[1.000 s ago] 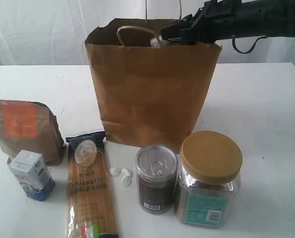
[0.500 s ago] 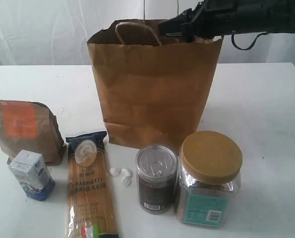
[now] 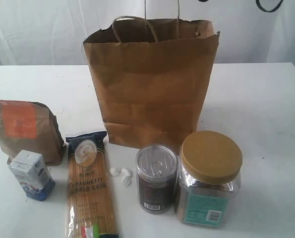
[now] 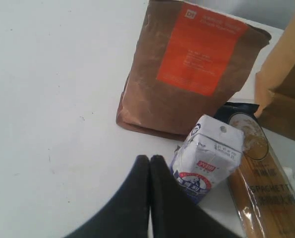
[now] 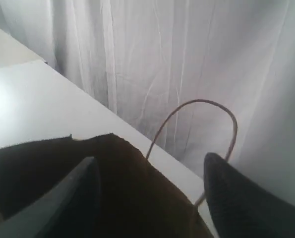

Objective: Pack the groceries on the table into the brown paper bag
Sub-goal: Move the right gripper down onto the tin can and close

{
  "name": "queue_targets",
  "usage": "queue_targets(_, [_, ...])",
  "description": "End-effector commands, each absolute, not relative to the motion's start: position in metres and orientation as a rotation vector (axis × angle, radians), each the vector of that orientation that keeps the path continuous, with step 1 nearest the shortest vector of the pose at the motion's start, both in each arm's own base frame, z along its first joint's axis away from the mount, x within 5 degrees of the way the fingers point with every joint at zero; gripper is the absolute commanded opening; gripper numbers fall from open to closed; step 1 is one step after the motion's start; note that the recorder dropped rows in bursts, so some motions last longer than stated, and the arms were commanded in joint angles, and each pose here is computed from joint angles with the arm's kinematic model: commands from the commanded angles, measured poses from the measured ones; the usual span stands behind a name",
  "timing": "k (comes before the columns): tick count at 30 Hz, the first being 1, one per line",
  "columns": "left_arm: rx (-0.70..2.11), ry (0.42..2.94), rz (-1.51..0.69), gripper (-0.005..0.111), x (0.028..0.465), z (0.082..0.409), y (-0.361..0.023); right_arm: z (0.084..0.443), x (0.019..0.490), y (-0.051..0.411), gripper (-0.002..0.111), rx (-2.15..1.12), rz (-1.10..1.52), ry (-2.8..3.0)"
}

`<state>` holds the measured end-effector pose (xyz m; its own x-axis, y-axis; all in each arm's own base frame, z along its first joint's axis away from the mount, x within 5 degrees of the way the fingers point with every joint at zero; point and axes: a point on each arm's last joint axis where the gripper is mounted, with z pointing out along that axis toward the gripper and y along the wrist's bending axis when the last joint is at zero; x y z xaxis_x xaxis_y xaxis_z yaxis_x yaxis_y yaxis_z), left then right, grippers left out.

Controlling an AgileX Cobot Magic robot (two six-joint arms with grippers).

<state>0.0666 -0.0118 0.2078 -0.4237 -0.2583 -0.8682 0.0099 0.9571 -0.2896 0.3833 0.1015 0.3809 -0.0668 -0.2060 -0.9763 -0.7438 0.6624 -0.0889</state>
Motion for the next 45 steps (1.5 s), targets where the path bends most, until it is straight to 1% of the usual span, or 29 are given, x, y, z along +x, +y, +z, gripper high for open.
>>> queue_targets(1, [-0.196, 1.924, -0.304, 0.0, 0.068, 0.213, -0.011, 0.378, 0.374, 0.082, 0.04, -0.885, 0.281, 1.804])
queue_targets(2, [-0.197, 1.912, -0.302, 0.0, 0.069, 0.214, -0.01, 0.374, 0.37, 0.071, 0.03, -0.833, 0.204, 1.944])
queue_targets(3, [-0.198, 1.905, -0.301, 0.0, 0.069, 0.214, -0.01, 0.373, 0.364, 0.062, 0.022, -0.767, 0.156, 2.055])
queue_targets(4, [-0.198, 1.903, -0.301, 0.0, 0.069, 0.214, -0.01, 0.373, 0.361, 0.057, 0.018, -0.737, 0.122, 2.103])
queue_targets(5, [-0.198, 1.903, -0.301, 0.0, 0.069, 0.214, -0.01, 0.375, 0.354, 0.052, 0.012, -0.715, 0.072, 2.166])
queue_targets(7, [-0.198, 1.903, -0.301, 0.0, 0.069, 0.214, -0.01, 0.377, 0.34, 0.046, 0.007, -0.784, 0.012, 2.244])
queue_targets(9, [-0.197, 1.898, -0.302, 0.0, 0.069, 0.217, -0.01, 0.373, 0.319, 0.047, 0.005, -0.834, 0.107, 2.419])
queue_targets(11, [-0.196, 1.883, -0.301, 0.0, 0.069, 0.22, -0.01, 0.369, 0.309, 0.05, 0.004, -0.891, 0.173, 2.502])
queue_targets(14, [-0.193, 1.866, -0.302, 0.0, 0.069, 0.225, -0.01, 0.368, 0.304, 0.057, 0.0, -0.927, 0.185, 2.496])
queue_targets(16, [-0.19, 1.851, -0.303, 0.0, 0.069, 0.231, -0.01, 0.368, 0.3, 0.068, 0.0, -0.989, 0.196, 2.472])
queue_targets(19, [-0.143, 1.787, -0.281, 0.0, 0.066, 0.251, -0.01, 0.363, 0.289, 0.106, 0.0, -1.164, 0.238, 2.421])
queue_targets(20, [-0.095, 1.749, -0.257, 0.0, 0.06, 0.261, -0.01, 0.353, 0.283, 0.13, 0.0, -1.294, 0.264, 2.397])
queue_targets(22, [-0.019, 1.748, -0.225, 0.0, 0.049, 0.268, -0.012, 0.339, 0.277, 0.151, 0.0, -1.421, 0.27, 2.382])
queue_targets(26, [0.085, 1.799, -0.219, 0.0, 0.023, 0.265, -0.017, 0.315, 0.27, 0.186, 0.0, -1.65, 0.247, 2.336])
queue_targets(31, [0.104, 1.801, -0.202, 0.0, 0.026, 0.26, -0.017, 0.305, 0.262, 0.222, 0.001, -1.749, 0.252, 2.204])
queue_targets(33, [0.083, 1.766, -0.193, 0.0, 0.031, 0.256, -0.015, 0.298, 0.259, 0.233, 0.005, -1.816, 0.26, 2.159])
queue_targets(35, [0.064, 1.754, -0.191, 0.0, 0.036, 0.247, -0.014, 0.288, 0.255, 0.24, 0.016, -1.908, 0.264, 2.147])
queue_targets(37, [0.052, 1.759, -0.187, 0.0, 0.04, 0.238, -0.014, 0.277, 0.254, 0.245, 0.032, -1.955, 0.27, 2.171])
queue_targets(40, [0.035, 1.754, -0.19, 0.0, 0.042, 0.232, -0.013, 0.266, 0.254, 0.251, 0.061, -1.994, 0.274, 2.186])
queue_targets(42, [0.034, 1.759, -0.192, 0.0, 0.042, 0.232, -0.013, 0.263, 0.254, 0.254, 0.076, -2.005, 0.265, 2.186])
queue_targets(43, [0.034, 1.759, -0.192, 0.0, 0.042, 0.232, -0.013, 0.262, 0.253, 0.255, 0.082, -2.013, 0.26, 2.182])
queue_targets(45, [0.035, 1.761, -0.192, 0.0, 0.042, 0.232, -0.013, 0.262, 0.253, 0.255, 0.086, -2.019, 0.249, 2.179])
